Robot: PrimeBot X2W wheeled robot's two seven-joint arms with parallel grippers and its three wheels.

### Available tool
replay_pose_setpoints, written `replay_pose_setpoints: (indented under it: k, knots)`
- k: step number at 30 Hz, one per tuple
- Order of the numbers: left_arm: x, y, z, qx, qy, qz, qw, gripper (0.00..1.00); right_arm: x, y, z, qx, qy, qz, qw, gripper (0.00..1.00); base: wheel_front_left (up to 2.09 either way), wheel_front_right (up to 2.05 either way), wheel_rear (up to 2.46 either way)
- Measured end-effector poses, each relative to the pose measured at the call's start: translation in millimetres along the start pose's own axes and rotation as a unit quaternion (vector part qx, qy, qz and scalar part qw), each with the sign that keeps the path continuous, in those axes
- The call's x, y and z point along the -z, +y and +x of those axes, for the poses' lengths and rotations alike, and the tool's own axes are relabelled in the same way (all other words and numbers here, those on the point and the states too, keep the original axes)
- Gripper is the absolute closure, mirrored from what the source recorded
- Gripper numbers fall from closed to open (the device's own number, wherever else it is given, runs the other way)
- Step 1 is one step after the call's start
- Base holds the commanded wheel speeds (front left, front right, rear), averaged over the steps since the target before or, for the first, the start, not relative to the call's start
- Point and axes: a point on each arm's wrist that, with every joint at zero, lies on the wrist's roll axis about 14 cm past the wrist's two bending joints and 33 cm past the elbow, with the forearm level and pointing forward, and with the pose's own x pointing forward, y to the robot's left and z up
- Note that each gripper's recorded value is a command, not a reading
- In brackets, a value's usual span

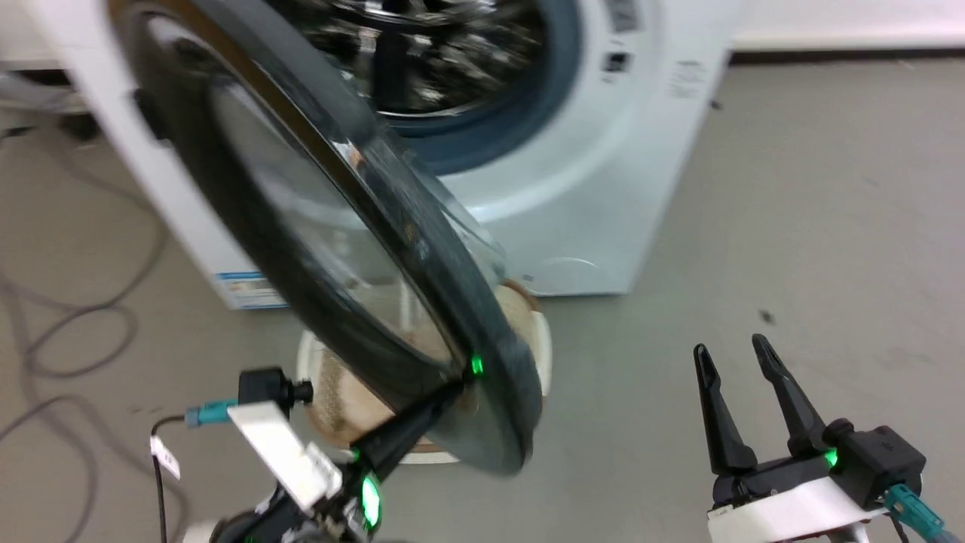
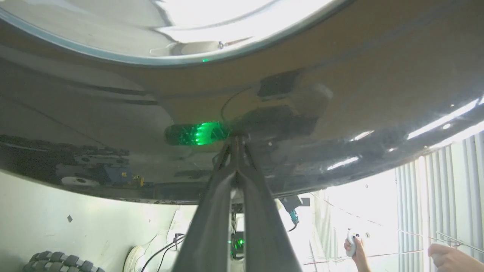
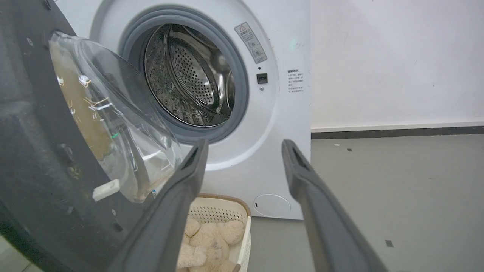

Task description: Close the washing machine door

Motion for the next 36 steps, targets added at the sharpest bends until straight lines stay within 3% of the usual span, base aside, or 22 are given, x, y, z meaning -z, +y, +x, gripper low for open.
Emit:
replay_pose_setpoints:
  k: [12,21,29,33,36]
  knots:
    - [-11,0,111,0.015,0.005,0.023,1.0,1.0,-5,-59,-35,0.105,0.005,-0.008,0.994,0.0,0.0,0.0,0.0]
    - [-31,-2,173,0.015,-0.044,0.027,0.999,1.0,-4,-76,-50,0.141,0.014,-0.012,0.99,0.0,0.0,0.0,0.0]
    - [-25,-6,173,0.01,-0.041,0.029,0.999,1.0,-9,-74,-47,0.135,0.004,-0.01,0.991,0.0,0.0,0.0,0.0]
    - [-13,-7,154,0.011,-0.022,0.039,0.999,1.0,-12,-66,-41,0.12,-0.003,-0.007,0.993,0.0,0.0,0.0,0.0]
    - [6,5,128,-0.01,0.014,0.074,0.997,1.0,-14,-60,-37,0.108,-0.009,-0.006,0.994,0.0,0.0,0.0,0.0]
